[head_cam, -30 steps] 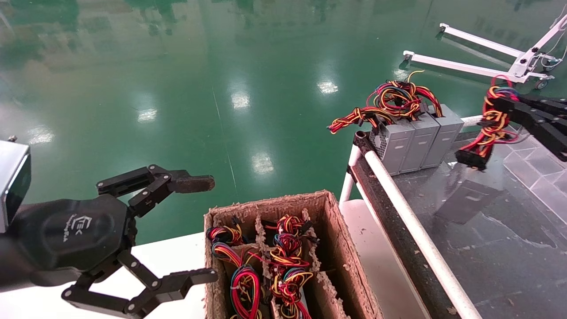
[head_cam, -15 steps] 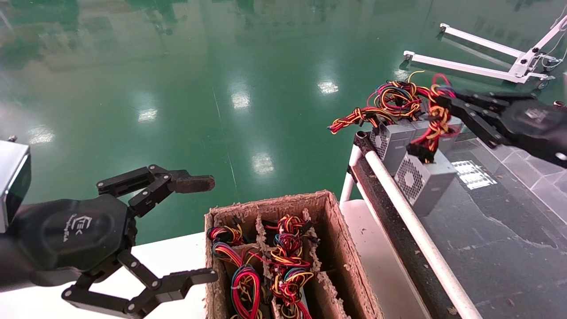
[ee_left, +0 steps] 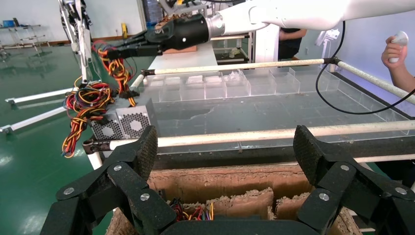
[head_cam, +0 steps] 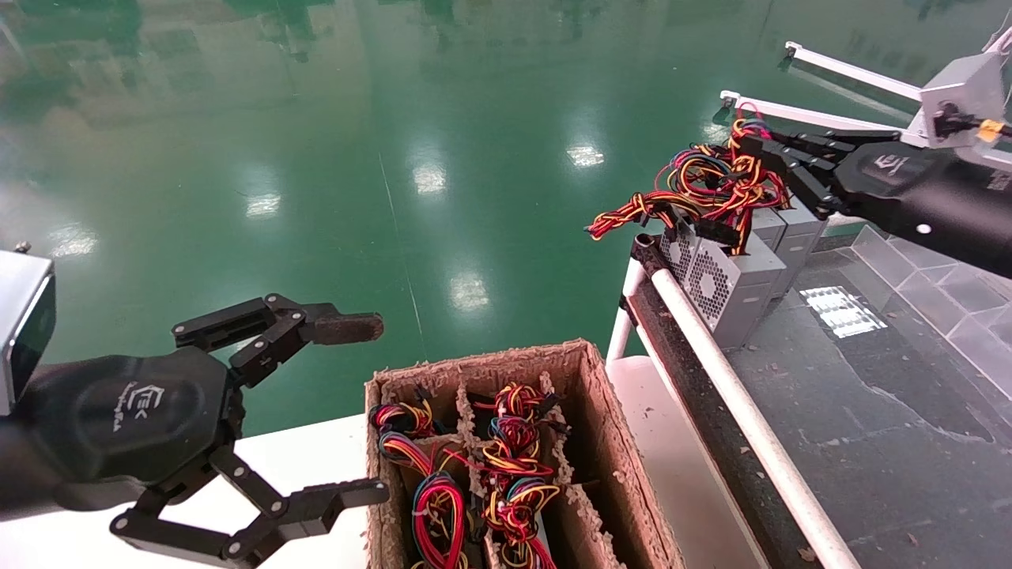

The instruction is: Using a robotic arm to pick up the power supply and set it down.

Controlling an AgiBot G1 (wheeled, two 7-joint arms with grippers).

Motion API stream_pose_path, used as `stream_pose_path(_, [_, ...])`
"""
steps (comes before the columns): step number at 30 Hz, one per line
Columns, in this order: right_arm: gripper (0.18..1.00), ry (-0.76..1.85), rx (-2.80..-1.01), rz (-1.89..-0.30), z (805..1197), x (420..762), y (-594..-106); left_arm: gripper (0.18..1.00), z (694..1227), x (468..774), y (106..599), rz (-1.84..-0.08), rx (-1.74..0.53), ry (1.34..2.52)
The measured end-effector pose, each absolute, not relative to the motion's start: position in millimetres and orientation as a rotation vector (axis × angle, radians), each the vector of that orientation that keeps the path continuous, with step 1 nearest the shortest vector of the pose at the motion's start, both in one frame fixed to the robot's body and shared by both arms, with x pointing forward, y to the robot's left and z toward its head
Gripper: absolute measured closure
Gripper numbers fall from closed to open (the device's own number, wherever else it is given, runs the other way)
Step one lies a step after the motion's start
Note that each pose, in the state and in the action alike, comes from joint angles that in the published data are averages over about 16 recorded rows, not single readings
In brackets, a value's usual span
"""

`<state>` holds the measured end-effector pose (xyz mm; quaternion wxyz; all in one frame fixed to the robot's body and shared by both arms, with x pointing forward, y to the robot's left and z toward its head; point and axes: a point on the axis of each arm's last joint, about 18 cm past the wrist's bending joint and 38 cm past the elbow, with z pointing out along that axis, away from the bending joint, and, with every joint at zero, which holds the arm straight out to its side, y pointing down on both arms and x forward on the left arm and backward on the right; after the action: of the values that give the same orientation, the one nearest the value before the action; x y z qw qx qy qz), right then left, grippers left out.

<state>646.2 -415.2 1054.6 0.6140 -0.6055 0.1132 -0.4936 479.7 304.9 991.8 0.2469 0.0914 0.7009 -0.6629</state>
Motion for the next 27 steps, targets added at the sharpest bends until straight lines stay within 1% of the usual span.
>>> stream_pose_path(10, [0.928, 0.274, -1.401, -1.130, 1051.4, 651.1, -414.4, 0.184, 991.8, 479.7, 304.9, -1.808, 0.249, 1.911])
stream_pose_path(16, [0.902, 0.277, -1.401, -1.127, 1050.0, 650.5, -416.3, 0.184, 991.8, 479.7, 304.9, -1.808, 0.249, 1.911])
stream_pose_path(22, [0.846, 0.277, -1.403, -1.122, 1049.0, 649.7, -417.2, 0.184, 991.8, 479.7, 304.9, -1.808, 0.249, 1.911])
stream_pose_path(27, [0.769, 0.276, -1.398, -1.110, 1049.1, 647.9, -417.3, 0.184, 991.8, 479.7, 304.9, -1.808, 0.249, 1.911])
